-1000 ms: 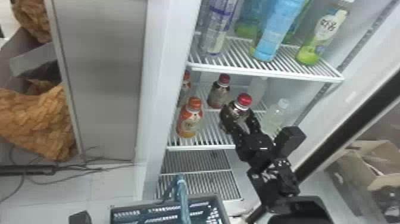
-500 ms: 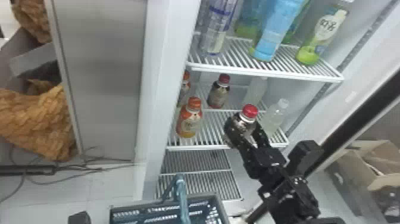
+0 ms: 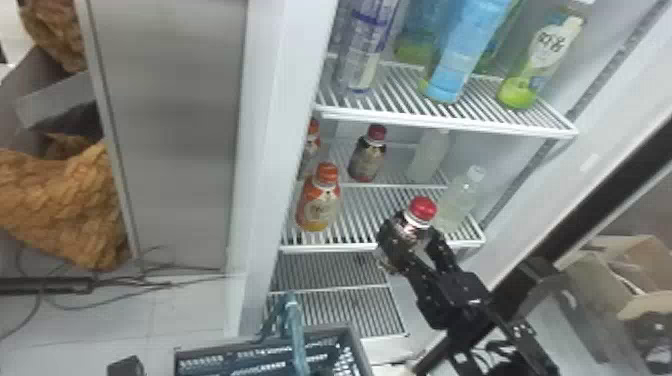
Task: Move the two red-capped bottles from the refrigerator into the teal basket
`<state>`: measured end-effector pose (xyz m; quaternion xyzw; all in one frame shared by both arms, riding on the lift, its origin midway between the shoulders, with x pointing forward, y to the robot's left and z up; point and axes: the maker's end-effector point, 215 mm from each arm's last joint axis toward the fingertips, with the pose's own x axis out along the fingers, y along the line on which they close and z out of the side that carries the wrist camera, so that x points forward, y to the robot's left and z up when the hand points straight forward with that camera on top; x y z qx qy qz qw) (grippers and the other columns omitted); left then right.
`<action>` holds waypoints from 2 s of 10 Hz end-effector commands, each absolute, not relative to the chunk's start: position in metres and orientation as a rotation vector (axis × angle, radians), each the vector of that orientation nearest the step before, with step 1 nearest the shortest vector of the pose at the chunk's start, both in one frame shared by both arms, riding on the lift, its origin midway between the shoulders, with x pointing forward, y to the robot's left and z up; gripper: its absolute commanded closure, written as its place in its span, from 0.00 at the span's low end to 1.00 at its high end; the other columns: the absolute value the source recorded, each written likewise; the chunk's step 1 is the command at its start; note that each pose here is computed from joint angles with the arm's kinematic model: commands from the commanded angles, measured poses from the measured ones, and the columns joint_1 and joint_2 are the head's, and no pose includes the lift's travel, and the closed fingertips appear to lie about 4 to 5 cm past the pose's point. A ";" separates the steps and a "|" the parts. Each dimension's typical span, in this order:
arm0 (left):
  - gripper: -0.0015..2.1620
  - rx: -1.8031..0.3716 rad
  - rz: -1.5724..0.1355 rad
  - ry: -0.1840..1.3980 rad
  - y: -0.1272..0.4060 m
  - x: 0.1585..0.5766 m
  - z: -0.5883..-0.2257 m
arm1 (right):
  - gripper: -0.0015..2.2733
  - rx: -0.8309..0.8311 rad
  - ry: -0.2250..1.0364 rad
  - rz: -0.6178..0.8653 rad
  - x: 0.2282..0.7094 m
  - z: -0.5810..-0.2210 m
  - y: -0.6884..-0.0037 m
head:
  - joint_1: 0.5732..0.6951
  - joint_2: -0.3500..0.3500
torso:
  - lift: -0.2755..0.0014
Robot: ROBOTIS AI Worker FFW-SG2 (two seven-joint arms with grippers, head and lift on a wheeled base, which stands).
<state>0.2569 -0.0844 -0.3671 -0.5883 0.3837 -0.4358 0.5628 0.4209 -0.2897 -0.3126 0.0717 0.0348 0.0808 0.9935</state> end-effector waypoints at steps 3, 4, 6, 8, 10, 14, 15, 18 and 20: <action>0.51 -1.381 -1.020 0.895 -0.082 0.260 -0.367 | 0.31 0.169 0.166 0.219 0.394 -0.318 -0.270 | 1.00 0.00 | 0.17; 0.51 -1.373 -1.020 0.896 -0.081 0.261 -0.369 | 0.31 0.191 0.197 0.244 0.386 -0.323 -0.257 | 1.00 0.00 | 0.17; 0.51 -1.371 -1.018 0.887 -0.080 0.265 -0.367 | 0.31 0.221 0.252 0.284 0.374 -0.334 -0.241 | 1.00 0.00 | 0.17; 0.51 -1.366 -1.020 0.888 -0.080 0.265 -0.368 | 0.31 0.260 0.297 0.346 0.365 -0.345 -0.212 | 1.00 0.00 | 0.17; 0.51 -1.366 -1.018 0.886 -0.080 0.266 -0.368 | 0.31 0.314 0.337 0.417 0.357 -0.355 -0.178 | 1.00 0.00 | 0.17; 0.51 -1.365 -1.022 0.888 -0.080 0.266 -0.367 | 0.31 0.313 0.386 0.446 0.349 -0.369 -0.167 | 1.00 0.00 | 0.17; 0.51 -1.367 -1.021 0.890 -0.080 0.265 -0.368 | 0.31 0.317 0.392 0.447 0.348 -0.371 -0.166 | 1.00 0.00 | 0.17; 0.51 -1.364 -1.024 0.890 -0.081 0.265 -0.368 | 0.18 0.315 0.413 0.458 0.344 -0.375 -0.167 | 1.00 0.00 | 0.17; 0.51 -1.364 -1.025 0.892 -0.082 0.264 -0.368 | 0.16 0.313 0.416 0.455 0.344 -0.377 -0.169 | 1.00 0.00 | 0.17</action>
